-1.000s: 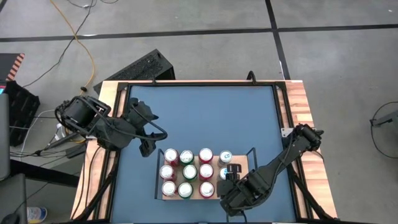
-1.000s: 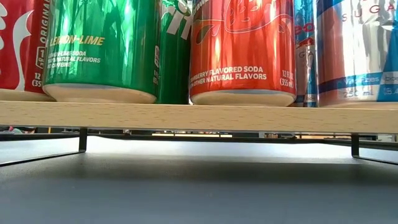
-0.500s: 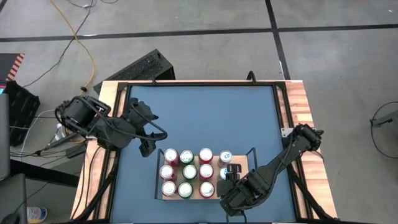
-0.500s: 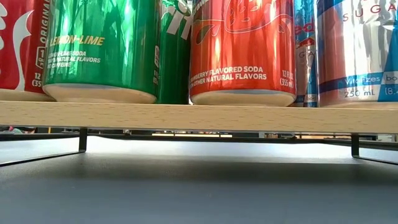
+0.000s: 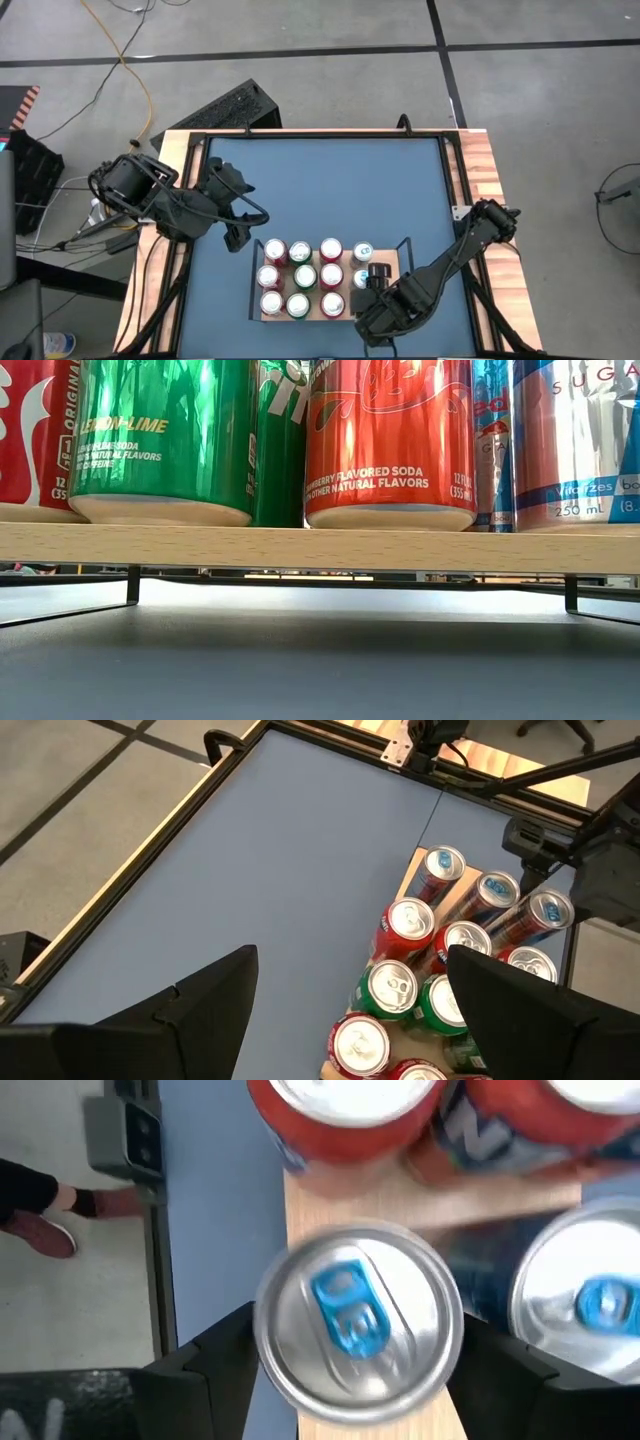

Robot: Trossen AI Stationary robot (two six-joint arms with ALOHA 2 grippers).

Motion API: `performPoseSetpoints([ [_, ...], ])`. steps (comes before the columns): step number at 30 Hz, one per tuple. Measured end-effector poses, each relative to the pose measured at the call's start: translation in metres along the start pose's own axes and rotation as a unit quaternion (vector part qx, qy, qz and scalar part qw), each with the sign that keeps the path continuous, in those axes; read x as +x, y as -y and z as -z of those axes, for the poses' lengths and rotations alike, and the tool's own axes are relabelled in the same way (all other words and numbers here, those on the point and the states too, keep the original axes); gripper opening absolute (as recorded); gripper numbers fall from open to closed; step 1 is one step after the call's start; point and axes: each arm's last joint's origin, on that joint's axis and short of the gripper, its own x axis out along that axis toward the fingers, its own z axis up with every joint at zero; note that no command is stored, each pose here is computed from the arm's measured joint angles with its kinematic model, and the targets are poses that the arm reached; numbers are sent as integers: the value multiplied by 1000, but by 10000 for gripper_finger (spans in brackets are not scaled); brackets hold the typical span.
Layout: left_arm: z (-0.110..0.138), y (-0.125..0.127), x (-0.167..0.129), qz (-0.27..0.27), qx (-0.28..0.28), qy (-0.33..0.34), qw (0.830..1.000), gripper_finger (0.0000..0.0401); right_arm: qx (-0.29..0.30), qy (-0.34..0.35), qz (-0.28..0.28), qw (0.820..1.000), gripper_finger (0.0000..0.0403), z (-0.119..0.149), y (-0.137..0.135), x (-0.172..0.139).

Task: Place canned beverage on shelf
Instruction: Put the blue soda can on the shelf aligned with the other blue soda can, then return to Home Position

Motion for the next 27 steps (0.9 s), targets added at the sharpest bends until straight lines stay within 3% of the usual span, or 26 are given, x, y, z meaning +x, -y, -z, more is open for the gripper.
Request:
performPoseSetpoints([
  [8, 0, 0, 0, 0, -1, 0, 1000, 311, 4, -32, 12, 999, 284, 10, -2, -2],
  [13, -2, 2, 0, 17, -19, 2, 1000, 311, 10, -22, -7, 1000, 284, 19, -3, -22],
  [21, -13, 29, -14, 143, 3, 70, 987, 311, 34, 102, -57, 993, 284, 31, 21, -98],
  [27, -26, 44, -44, 235, 36, 175, 955, 311, 57, 244, -155, 956, 284, 37, 54, -169],
])
